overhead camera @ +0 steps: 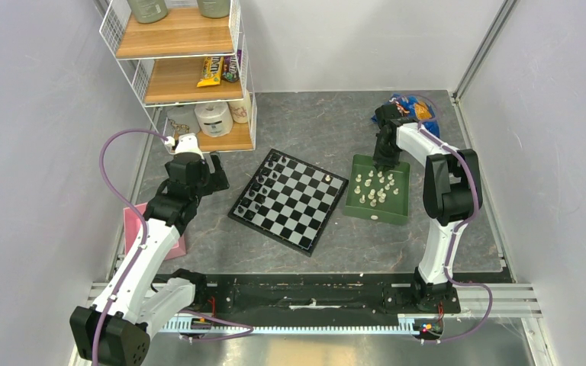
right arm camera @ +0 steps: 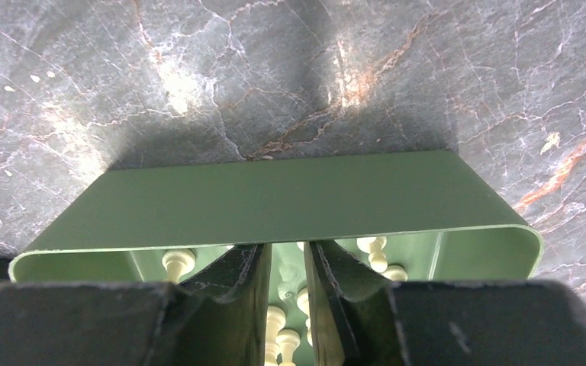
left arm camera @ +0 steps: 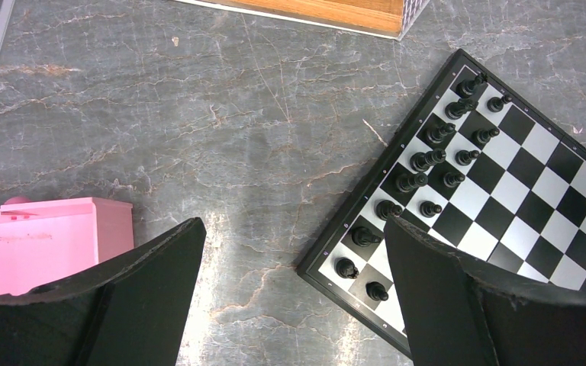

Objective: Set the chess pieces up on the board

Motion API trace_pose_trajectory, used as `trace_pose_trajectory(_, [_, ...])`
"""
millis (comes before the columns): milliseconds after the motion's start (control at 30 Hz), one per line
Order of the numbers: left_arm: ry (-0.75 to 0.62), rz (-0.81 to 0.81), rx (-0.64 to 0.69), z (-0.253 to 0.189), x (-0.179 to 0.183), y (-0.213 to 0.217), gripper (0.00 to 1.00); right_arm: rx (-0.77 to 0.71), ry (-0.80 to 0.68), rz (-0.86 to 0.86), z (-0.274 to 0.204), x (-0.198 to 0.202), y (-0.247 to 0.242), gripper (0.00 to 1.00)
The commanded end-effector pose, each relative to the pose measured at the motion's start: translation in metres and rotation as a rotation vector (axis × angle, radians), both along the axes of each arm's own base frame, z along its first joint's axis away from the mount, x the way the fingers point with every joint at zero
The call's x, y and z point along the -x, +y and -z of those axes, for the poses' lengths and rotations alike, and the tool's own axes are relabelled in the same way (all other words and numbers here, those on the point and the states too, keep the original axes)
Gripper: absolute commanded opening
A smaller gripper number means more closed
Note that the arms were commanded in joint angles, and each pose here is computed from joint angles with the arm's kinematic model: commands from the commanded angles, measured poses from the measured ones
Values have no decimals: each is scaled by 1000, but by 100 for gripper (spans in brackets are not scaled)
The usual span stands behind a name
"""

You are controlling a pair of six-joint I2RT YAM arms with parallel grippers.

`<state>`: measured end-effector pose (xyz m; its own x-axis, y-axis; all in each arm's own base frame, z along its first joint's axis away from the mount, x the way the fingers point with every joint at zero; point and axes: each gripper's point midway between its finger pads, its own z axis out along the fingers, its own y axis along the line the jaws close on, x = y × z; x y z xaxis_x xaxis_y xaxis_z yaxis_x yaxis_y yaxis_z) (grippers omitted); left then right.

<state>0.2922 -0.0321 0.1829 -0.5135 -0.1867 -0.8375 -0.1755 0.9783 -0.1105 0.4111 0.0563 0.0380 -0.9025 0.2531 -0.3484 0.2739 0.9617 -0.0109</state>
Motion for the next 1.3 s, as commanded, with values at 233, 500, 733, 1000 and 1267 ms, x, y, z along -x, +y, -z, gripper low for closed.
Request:
trace_pose_trajectory(233, [-17,-4,-35,-4,-2,6,95,-1,-99,-43,-4,-12,-1,29])
trace_pose_trajectory(500, [-14,1,-31,-3,-3,4,95,-4,-128,-52,-4,-13,-1,30])
trace_pose_trajectory(733, [-17,0,-33,-4,-2,5,95,-5,-172,-53,-15,-18,-1,33])
trace_pose_trajectory(1000, [-17,2,-32,-4,-2,5,95,-4,-186,-50,-20,-18,-1,38])
trace_pose_trajectory(1267, [-16,3,-31,-3,-2,4,95,-7,-156,-47,-13,-16,-1,34])
